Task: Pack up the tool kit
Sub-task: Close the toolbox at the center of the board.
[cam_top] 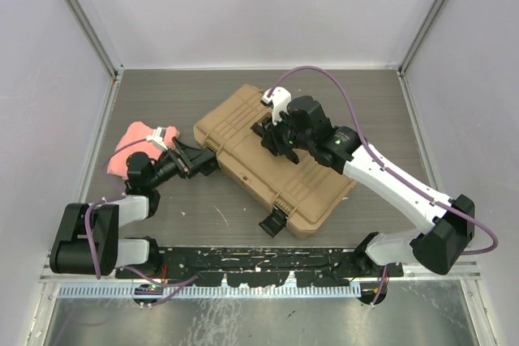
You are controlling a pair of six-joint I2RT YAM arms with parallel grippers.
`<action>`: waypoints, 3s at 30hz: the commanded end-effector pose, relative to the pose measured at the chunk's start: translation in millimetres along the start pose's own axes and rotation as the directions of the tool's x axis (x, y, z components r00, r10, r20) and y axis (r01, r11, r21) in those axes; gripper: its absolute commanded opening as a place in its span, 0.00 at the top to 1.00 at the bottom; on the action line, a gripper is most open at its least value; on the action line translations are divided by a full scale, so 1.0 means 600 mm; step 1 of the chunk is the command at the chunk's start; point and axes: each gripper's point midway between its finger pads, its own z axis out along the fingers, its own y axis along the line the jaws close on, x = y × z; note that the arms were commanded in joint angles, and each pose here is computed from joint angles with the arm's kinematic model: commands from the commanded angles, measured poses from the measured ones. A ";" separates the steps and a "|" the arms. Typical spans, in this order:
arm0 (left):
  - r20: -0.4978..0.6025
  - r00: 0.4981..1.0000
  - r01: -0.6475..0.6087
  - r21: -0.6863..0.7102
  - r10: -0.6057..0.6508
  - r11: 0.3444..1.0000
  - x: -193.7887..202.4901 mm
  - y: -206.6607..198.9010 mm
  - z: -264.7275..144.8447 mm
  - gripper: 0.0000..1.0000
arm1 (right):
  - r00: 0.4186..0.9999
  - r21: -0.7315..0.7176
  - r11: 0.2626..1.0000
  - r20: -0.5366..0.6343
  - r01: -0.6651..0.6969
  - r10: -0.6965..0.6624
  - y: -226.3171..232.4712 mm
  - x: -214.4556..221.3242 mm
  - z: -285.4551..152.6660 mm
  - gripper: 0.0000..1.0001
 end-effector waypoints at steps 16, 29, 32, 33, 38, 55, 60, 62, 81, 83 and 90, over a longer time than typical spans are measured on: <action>-0.023 0.998 -0.059 0.172 0.064 0.983 -0.005 -0.023 0.011 0.02 | 0.984 -0.101 0.992 0.151 -0.076 0.091 0.050 -0.073 -0.006 0.75; -0.019 0.995 -0.095 0.232 0.102 0.968 -0.013 -0.065 0.006 0.02 | 0.984 -0.109 0.990 0.144 -0.087 0.102 0.052 -0.069 -0.002 0.75; -0.016 0.996 -0.083 0.227 0.089 0.970 -0.011 -0.063 0.003 0.02 | 0.984 -0.102 0.991 0.143 -0.091 0.105 0.050 -0.068 -0.001 0.75; -0.017 0.996 -0.077 0.224 0.083 0.972 -0.010 -0.062 0.003 0.02 | 0.984 -0.098 0.991 0.144 -0.093 0.107 0.049 -0.068 -0.001 0.76; -0.016 0.996 -0.079 0.233 0.085 0.969 -0.009 -0.069 0.000 0.02 | 0.983 -0.073 0.992 0.149 -0.100 0.110 0.041 -0.069 0.000 0.75; 0.026 0.990 -0.139 0.254 0.137 0.957 -0.015 -0.122 -0.019 0.02 | 0.980 -0.026 0.990 0.138 -0.142 0.144 0.028 -0.061 0.010 0.76; 0.029 0.989 -0.149 0.239 0.146 0.959 -0.015 -0.122 -0.021 0.02 | 0.980 -0.031 0.989 0.139 -0.143 0.146 0.030 -0.062 0.009 0.76; 0.029 0.988 -0.153 0.237 0.150 0.959 -0.015 -0.123 -0.021 0.02 | 0.980 -0.034 0.989 0.135 -0.145 0.148 0.031 -0.060 0.010 0.76; 0.036 0.989 -0.147 0.206 0.142 0.968 -0.024 -0.124 -0.018 0.11 | 0.980 -0.075 0.987 0.123 -0.145 0.153 0.043 -0.058 0.010 0.79; 0.035 0.990 -0.143 0.202 0.138 0.969 -0.024 -0.123 -0.017 0.19 | 0.980 -0.075 0.986 0.123 -0.146 0.154 0.043 -0.058 0.011 0.79; 0.046 0.992 -0.123 0.182 0.117 0.976 -0.031 -0.118 -0.013 0.29 | 0.981 -0.088 0.986 0.125 -0.140 0.150 0.047 -0.061 0.008 0.80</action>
